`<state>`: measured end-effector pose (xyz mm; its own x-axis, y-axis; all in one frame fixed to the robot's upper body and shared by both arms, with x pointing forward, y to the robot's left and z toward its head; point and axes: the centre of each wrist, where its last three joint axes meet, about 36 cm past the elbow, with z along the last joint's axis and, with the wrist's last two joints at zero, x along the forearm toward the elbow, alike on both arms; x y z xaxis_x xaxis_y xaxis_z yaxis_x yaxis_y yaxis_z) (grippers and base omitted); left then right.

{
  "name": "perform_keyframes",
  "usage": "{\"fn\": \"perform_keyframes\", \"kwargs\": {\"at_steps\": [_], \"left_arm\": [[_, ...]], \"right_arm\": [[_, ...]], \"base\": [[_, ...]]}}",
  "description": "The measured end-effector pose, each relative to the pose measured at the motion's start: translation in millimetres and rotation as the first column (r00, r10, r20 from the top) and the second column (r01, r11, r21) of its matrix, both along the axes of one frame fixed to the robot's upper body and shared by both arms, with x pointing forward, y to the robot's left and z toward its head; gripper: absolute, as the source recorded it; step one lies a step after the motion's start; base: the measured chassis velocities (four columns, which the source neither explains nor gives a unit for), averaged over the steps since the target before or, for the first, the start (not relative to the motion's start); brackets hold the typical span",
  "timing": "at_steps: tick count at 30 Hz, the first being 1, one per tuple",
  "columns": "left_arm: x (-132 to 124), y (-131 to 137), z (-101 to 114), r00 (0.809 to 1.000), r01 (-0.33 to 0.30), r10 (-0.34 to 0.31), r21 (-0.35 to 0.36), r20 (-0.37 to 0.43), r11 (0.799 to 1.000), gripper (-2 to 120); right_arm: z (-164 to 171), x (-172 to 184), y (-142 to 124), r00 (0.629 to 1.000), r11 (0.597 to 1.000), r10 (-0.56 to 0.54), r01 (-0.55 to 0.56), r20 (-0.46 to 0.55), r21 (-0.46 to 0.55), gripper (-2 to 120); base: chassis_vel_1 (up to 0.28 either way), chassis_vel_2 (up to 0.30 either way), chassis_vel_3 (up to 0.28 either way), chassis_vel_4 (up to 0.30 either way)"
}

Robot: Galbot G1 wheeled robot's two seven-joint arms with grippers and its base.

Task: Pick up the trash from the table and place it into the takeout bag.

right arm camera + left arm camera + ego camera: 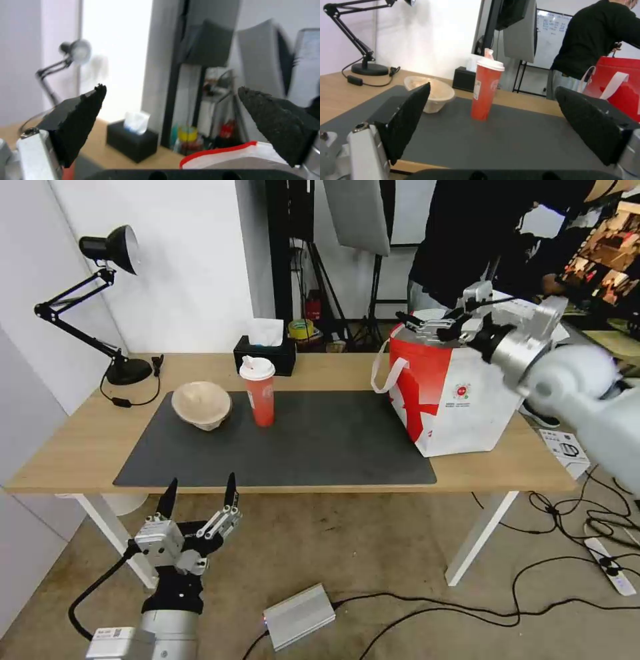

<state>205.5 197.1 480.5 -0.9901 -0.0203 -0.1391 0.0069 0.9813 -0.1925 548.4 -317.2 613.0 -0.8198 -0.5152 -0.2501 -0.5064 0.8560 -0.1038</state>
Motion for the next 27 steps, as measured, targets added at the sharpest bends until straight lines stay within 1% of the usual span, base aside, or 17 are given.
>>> {"fn": "perform_keyframes", "kwargs": {"at_steps": [3,5,6,9,10,11,14,15,19,24,27], "left_arm": [[0.1,-0.4,-0.5,1.000,-0.003,0.003,0.000,-0.001,1.000,100],[0.0,-0.4,-0.5,1.000,-0.003,0.003,0.000,-0.001,1.000,100],[0.1,-0.3,-0.5,1.000,-0.003,0.003,0.000,-0.001,1.000,100],[0.1,0.0,0.0,1.000,-0.005,0.005,0.001,0.001,1.000,100],[0.1,0.0,0.0,1.000,-0.005,0.005,0.001,0.001,1.000,100],[0.1,-0.1,1.1,1.000,-0.008,0.008,-0.001,0.004,1.000,100],[0.0,-0.1,1.3,1.000,-0.010,0.010,0.000,0.004,1.000,100],[0.0,-0.1,1.3,1.000,-0.010,0.010,0.000,0.004,1.000,100],[0.1,0.1,-0.2,1.000,-0.013,0.013,0.003,0.001,1.000,100],[0.1,-0.2,-0.3,1.000,-0.016,0.016,0.008,0.001,1.000,100],[0.3,-0.7,-2.8,1.000,-0.022,0.023,0.010,-0.005,1.000,100]], "right_arm": [[-23.2,-23.9,21.3,0.998,0.997,-0.062,0.061,0.032,0.053,100],[-25.3,-26.9,23.9,0.997,0.996,-0.070,0.067,0.035,0.060,100],[-32.0,-39.8,33.5,0.994,0.993,-0.095,0.091,0.051,0.081,100],[-41.4,-60.3,46.9,0.989,0.986,-0.129,0.121,0.070,0.113,100],[-41.4,-60.3,46.9,0.989,0.986,-0.129,0.121,0.070,0.113,100],[-47.8,-74.6,54.7,0.987,0.982,-0.146,0.135,0.074,0.131,100],[-65.4,-100.4,67.8,0.984,0.972,-0.174,0.164,0.048,0.168,100],[-65.4,-100.4,67.8,0.984,0.972,-0.174,0.164,0.048,0.168,100],[-85.6,-127.6,77.8,0.981,0.965,-0.192,0.185,0.020,0.188,100],[-94.2,-138.8,80.5,0.981,0.965,-0.194,0.187,0.021,0.185,100],[-100.2,-152.5,84.6,0.980,0.965,-0.200,0.193,0.022,0.180,100]], "base": [[0.000,0.000,0.000,0.000],[0.000,0.000,0.000,0.000],[0.000,0.000,0.000,0.000],[0.000,0.000,0.000,0.000],[0.000,0.000,0.000,0.000],[0.000,0.000,0.000,0.000],[0.000,0.000,0.000,0.000],[0.000,0.000,0.000,0.000],[0.000,0.000,0.000,0.000],[0.000,0.000,0.000,0.000],[0.000,0.000,0.000,0.000]]}}
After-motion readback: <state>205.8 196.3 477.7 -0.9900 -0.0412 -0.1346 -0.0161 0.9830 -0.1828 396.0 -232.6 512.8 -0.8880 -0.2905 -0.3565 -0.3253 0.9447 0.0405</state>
